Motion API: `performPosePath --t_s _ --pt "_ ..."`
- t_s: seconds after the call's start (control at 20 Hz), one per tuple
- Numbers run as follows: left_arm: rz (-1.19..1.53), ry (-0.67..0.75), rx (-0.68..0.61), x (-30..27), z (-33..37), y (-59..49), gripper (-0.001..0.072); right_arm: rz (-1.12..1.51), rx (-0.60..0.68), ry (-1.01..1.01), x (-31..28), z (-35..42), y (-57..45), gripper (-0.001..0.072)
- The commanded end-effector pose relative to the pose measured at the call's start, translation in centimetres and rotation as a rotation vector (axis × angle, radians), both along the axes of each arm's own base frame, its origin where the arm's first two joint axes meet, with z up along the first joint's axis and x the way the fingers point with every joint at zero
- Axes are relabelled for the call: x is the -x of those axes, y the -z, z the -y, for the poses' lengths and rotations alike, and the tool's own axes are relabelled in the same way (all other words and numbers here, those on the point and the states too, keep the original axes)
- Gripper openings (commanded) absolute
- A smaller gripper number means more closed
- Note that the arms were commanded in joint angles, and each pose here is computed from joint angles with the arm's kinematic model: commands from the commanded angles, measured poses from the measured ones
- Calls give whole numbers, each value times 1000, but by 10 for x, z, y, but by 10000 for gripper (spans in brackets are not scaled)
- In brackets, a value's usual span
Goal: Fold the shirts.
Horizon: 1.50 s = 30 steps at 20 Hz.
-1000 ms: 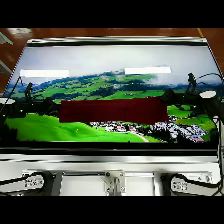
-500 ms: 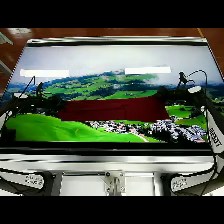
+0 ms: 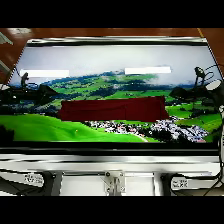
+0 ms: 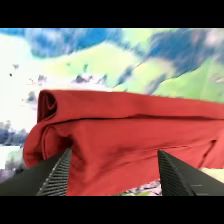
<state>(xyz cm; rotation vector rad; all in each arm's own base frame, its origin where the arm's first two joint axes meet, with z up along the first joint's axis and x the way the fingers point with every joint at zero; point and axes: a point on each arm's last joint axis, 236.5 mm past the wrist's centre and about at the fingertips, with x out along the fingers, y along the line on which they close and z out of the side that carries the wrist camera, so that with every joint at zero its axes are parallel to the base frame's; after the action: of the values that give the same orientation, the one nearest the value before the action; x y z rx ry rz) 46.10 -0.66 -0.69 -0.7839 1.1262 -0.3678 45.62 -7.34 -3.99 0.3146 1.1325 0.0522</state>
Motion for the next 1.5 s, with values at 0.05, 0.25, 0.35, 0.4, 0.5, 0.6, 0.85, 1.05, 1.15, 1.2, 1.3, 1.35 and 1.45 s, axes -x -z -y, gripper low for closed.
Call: performPosePath --t_s 0.05,0.25,0.35,0.4,0.5,0.6,0.85,1.05,1.15,1.2,1.3,1.35,1.45 --pt "94 34 -16 0 1 -58 584 -268 -15 20 58 23 29 664" --pt "132 135 -18 18 34 -89 584 -323 -303 1 50 -34 64 664" --pt "171 167 -32 23 48 -106 584 -318 -369 -4 42 -50 76 664" --pt "199 188 -40 25 55 -115 584 -323 -390 2 40 -56 81 664" --pt "239 215 -28 29 70 -129 584 -327 -421 15 37 -63 89 664" --pt "265 236 -2 31 84 -140 584 -328 -443 12 34 -72 93 664" --pt "310 257 6 25 107 -146 584 -295 -507 -116 32 -107 86 297" --pt "364 223 -17 8 121 -149 546 -229 -555 -148 26 -115 51 63" --pt "382 228 -20 1 140 -145 161 -180 -536 -159 22 -114 26 63" --pt "376 248 -16 0 155 -139 103 -159 -530 -158 22 -114 13 63" --pt "323 318 3 6 193 -111 70 -128 -525 -182 26 -117 -16 63" --pt "275 361 17 12 216 -90 49 -120 -527 -192 31 -120 -31 63" --pt "166 396 41 22 259 -49 49 -118 -519 -209 43 -123 -56 63"
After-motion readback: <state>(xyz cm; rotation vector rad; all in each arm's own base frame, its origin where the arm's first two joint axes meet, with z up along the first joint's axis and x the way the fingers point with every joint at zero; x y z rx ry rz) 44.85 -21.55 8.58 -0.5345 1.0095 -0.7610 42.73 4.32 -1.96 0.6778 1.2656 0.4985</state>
